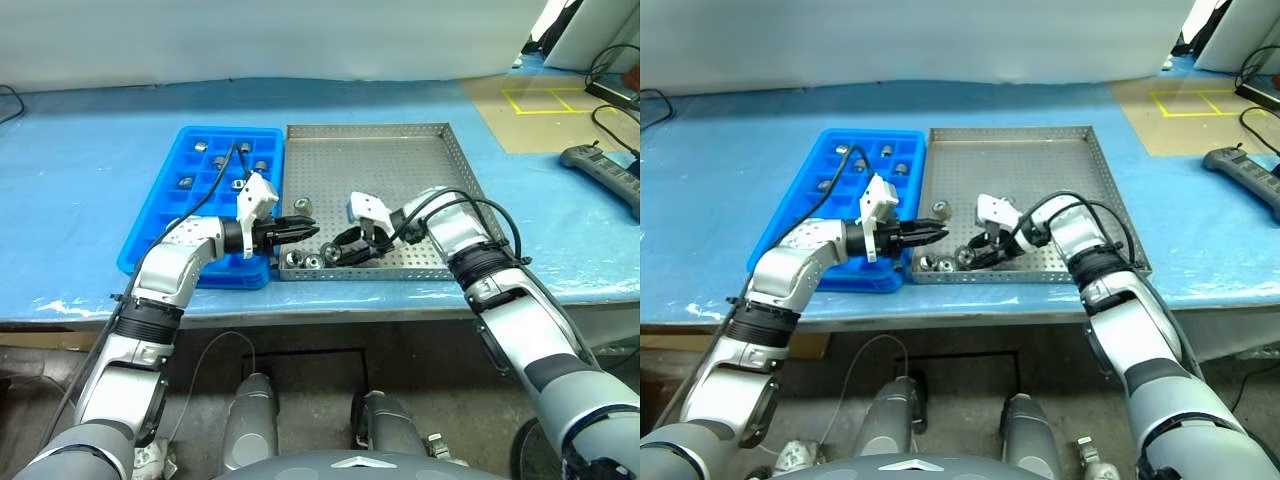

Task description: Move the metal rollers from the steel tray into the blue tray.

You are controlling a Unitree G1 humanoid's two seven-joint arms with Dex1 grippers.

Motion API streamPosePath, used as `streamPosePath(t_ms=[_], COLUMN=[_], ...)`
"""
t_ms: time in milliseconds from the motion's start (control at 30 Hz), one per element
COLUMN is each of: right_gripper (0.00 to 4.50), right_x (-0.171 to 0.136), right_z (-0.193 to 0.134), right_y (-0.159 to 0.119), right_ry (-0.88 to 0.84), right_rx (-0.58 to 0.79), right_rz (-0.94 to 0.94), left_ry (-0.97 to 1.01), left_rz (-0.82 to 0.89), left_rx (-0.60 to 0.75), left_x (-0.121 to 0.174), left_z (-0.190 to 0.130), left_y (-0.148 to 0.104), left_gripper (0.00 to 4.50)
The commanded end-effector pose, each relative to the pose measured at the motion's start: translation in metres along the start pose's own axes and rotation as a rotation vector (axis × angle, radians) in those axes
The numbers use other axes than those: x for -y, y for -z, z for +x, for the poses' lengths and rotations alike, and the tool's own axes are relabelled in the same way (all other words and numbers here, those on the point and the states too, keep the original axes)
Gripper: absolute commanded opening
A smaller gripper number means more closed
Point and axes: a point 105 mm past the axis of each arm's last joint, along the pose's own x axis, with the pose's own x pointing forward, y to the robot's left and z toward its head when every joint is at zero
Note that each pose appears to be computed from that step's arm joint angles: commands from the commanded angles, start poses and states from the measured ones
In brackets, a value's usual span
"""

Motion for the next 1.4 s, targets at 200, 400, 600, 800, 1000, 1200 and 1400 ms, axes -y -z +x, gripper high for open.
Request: streamPosePath(t_ms=[200,400,600,800,1000,1200,1400], right_gripper=[1.74,1.74,1.74,1.74,1.74,1.74,1.74], right_x=[-0.013,-0.045,-0.042,-0.018,-0.024,-0.024,-0.019], right_z=[-0.047,-0.056,-0.058,-0.085,-0.073,-0.056,-0.051], right_y=[-0.045,-0.026,-0.027,-0.015,0.021,0.017,0.001], right_ry=[0.102,0.164,0.296,0.471,0.546,0.543,0.518], right_rx=[0.154,0.136,0.401,0.679,0.626,0.638,0.747], right_rz=[-0.049,0.001,0.298,0.620,0.743,0.758,0.800], left_ry=[0.015,0.026,0.039,0.080,0.074,0.073,0.067], left_rz=[0.026,-0.057,-0.047,-0.067,-0.070,-0.062,-0.061], left_rx=[0.064,0.176,0.147,0.143,0.153,0.146,0.138], left_x=[0.002,-0.002,-0.001,0.005,0.003,0.004,0.002], left_z=[0.001,-0.004,0.002,0.004,0.004,0.007,0.008], left_y=[-0.018,-0.041,-0.039,-0.039,-0.048,-0.050,-0.046], left_gripper=[0.79,0.79,0.79,0.79,0.79,0.79,0.79])
